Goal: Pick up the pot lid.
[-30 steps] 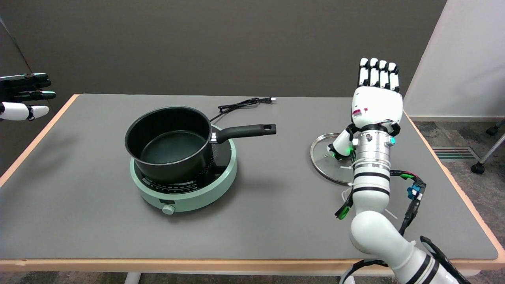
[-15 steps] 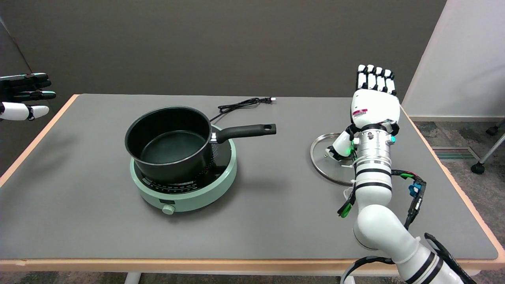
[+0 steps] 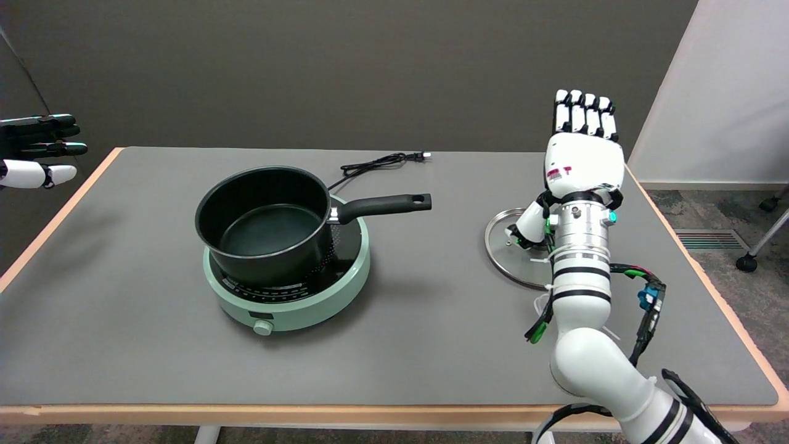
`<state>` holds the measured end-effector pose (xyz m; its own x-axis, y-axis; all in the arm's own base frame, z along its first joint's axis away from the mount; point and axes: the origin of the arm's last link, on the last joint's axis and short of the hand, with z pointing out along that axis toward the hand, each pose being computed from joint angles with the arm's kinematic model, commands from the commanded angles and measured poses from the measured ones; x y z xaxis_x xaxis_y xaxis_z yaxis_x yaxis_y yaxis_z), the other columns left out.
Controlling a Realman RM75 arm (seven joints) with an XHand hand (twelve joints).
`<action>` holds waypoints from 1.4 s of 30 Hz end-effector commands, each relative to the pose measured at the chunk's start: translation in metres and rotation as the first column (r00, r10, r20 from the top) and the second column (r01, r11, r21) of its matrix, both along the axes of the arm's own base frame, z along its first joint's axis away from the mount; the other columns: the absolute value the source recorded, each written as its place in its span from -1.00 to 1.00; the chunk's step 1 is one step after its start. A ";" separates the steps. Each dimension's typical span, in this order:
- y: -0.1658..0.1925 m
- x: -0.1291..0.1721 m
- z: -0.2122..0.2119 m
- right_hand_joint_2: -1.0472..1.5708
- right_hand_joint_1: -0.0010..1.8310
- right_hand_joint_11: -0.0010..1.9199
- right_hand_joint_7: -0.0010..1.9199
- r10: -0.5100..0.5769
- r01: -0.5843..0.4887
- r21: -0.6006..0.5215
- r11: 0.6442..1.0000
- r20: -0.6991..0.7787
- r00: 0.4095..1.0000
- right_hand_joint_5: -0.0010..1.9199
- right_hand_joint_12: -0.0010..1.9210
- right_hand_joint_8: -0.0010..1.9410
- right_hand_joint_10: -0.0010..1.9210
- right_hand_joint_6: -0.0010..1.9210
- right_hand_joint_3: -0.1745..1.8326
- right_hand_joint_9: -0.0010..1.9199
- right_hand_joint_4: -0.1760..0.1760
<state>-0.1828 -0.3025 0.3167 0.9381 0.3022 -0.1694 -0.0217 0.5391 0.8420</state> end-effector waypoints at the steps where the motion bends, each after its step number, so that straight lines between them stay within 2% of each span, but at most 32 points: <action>1: 0.025 0.015 -0.013 -0.76 0.30 -0.93 -0.93 0.135 -0.136 0.038 0.990 0.017 0.991 -0.93 -0.93 -0.93 -0.93 -0.93 0.53 -0.93 -0.23; 18: 0.060 0.016 -0.018 -0.69 0.28 -0.94 -0.94 0.280 -0.287 0.150 0.946 0.068 0.958 -0.94 -0.94 -0.94 -0.94 -0.94 0.48 -0.94 -0.21; 19: 0.062 0.017 -0.016 -0.59 0.24 -0.88 -0.84 0.292 -0.299 0.145 0.943 0.066 0.954 -0.86 -0.81 -0.89 -0.86 -0.86 0.43 -0.85 -0.18; 20: 0.065 0.017 -0.014 0.32 -0.17 -0.40 -0.04 0.301 -0.307 0.139 0.942 0.064 0.952 -0.23 0.33 -0.49 -0.16 -0.22 -0.06 -0.14 0.14; 21: 0.066 0.016 -0.014 0.36 -0.18 -0.38 -0.01 0.304 -0.310 0.140 0.941 0.063 0.951 -0.21 0.38 -0.47 -0.13 -0.20 -0.08 -0.11 0.15; 33: 0.068 0.008 0.003 0.36 -0.18 -0.38 -0.01 0.323 -0.326 0.091 0.941 0.043 0.945 -0.21 0.39 -0.46 -0.12 -0.19 -0.08 -0.11 0.15; 39: 0.062 -0.007 0.021 0.36 -0.18 -0.38 -0.01 0.271 -0.273 0.034 0.961 0.061 0.961 -0.21 0.39 -0.46 -0.12 -0.19 -0.08 -0.11 0.15; 42: 0.054 -0.022 0.036 0.36 -0.17 -0.38 -0.01 0.212 -0.213 -0.002 0.977 0.096 0.972 -0.21 0.39 -0.46 -0.12 -0.19 -0.08 -0.11 0.15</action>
